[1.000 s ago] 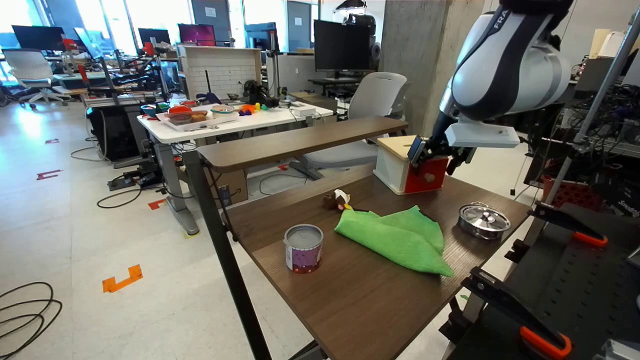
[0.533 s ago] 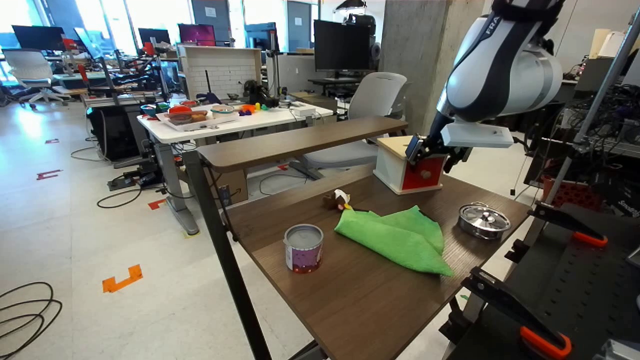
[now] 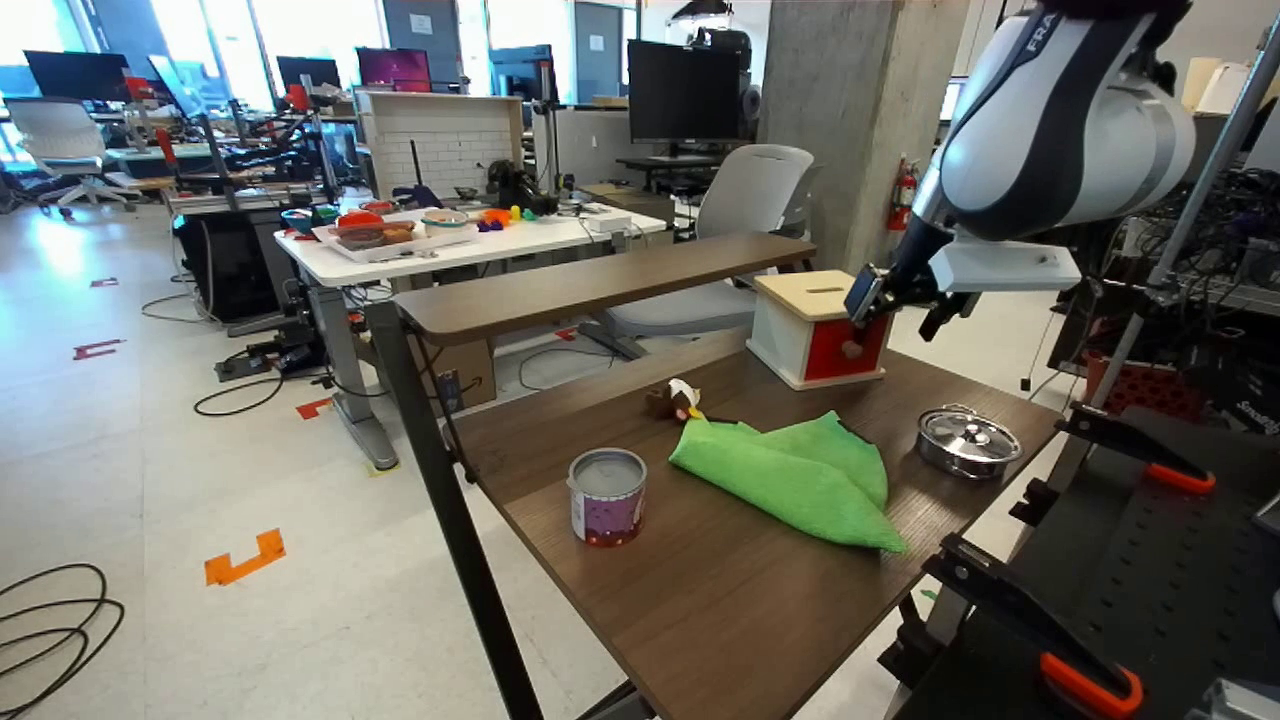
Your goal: Close the chest drawer
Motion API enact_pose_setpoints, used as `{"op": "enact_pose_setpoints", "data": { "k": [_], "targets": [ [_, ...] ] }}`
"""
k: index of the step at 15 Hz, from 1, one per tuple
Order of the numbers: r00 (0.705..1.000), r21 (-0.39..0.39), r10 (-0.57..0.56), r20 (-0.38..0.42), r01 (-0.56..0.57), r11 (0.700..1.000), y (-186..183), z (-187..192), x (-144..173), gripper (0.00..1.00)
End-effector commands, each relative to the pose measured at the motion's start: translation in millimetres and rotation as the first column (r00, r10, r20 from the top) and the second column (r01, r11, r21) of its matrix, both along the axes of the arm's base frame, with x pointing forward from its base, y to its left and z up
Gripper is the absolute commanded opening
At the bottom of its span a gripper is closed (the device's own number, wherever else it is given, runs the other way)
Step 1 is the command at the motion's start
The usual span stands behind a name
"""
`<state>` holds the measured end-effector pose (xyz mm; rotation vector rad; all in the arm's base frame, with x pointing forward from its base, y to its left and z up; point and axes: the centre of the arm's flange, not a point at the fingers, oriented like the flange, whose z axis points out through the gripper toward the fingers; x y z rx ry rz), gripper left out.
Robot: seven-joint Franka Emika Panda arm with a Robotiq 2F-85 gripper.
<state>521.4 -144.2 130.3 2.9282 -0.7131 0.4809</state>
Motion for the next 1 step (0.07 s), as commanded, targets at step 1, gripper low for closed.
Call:
{"op": "enact_pose_setpoints", "data": {
  "k": [1],
  "targets": [
    [1.0, 0.002, -0.001, 0.001, 0.001, 1.0, 0.6, 5.5, -4.4, 1.0]
  ]
}}
